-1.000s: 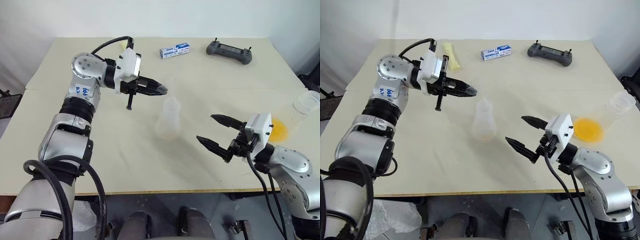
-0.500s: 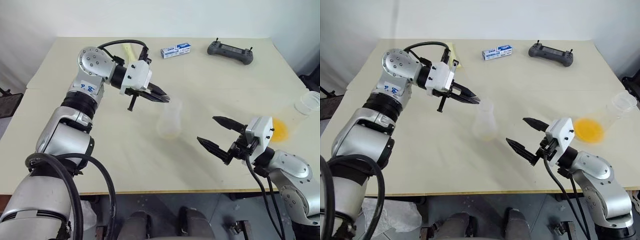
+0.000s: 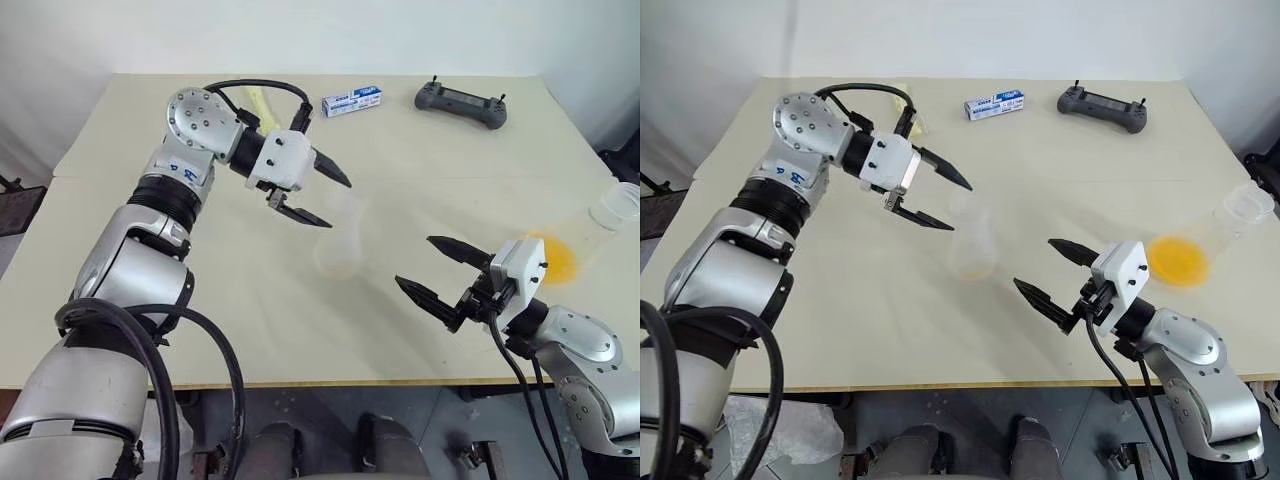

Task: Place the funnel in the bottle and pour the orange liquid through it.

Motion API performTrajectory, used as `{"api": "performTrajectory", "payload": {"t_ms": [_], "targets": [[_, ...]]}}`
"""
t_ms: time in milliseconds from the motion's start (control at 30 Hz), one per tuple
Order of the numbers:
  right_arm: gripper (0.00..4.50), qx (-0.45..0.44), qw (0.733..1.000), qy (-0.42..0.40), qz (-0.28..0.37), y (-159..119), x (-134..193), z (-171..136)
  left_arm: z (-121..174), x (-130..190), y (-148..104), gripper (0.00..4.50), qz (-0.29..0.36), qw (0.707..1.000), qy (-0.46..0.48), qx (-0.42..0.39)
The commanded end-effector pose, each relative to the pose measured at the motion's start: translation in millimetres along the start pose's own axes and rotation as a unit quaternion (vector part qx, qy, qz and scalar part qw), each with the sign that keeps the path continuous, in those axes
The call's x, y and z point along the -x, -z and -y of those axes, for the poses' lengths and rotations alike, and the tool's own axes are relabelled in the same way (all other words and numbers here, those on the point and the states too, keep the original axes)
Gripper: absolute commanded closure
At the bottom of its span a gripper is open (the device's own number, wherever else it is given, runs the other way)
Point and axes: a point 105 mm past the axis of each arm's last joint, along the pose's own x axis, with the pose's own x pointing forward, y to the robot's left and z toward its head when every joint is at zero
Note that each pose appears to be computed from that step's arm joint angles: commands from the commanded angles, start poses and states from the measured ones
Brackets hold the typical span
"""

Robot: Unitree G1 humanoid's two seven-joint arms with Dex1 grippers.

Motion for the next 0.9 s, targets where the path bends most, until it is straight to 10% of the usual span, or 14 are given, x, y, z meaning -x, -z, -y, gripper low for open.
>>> {"api": "performTrajectory", "payload": {"t_ms": [33, 433, 900], "targets": [[0.00, 0.035, 0.999, 0.012, 0.017, -17, 6, 5, -8, 12, -20, 0.03, 0.028, 0.999, 0.017, -0.020], [0.00, 0.036, 0.988, 0.148, 0.001, -24, 43, 7, 5, 69, -4, 0.01, 0.139, 0.969, -0.144, 0.146], [0.00, 0.029, 0.907, 0.421, -0.016, -20, 104, 34, 115, 41, 49, 0.01, 0.169, 0.899, -0.221, 0.338]]}}
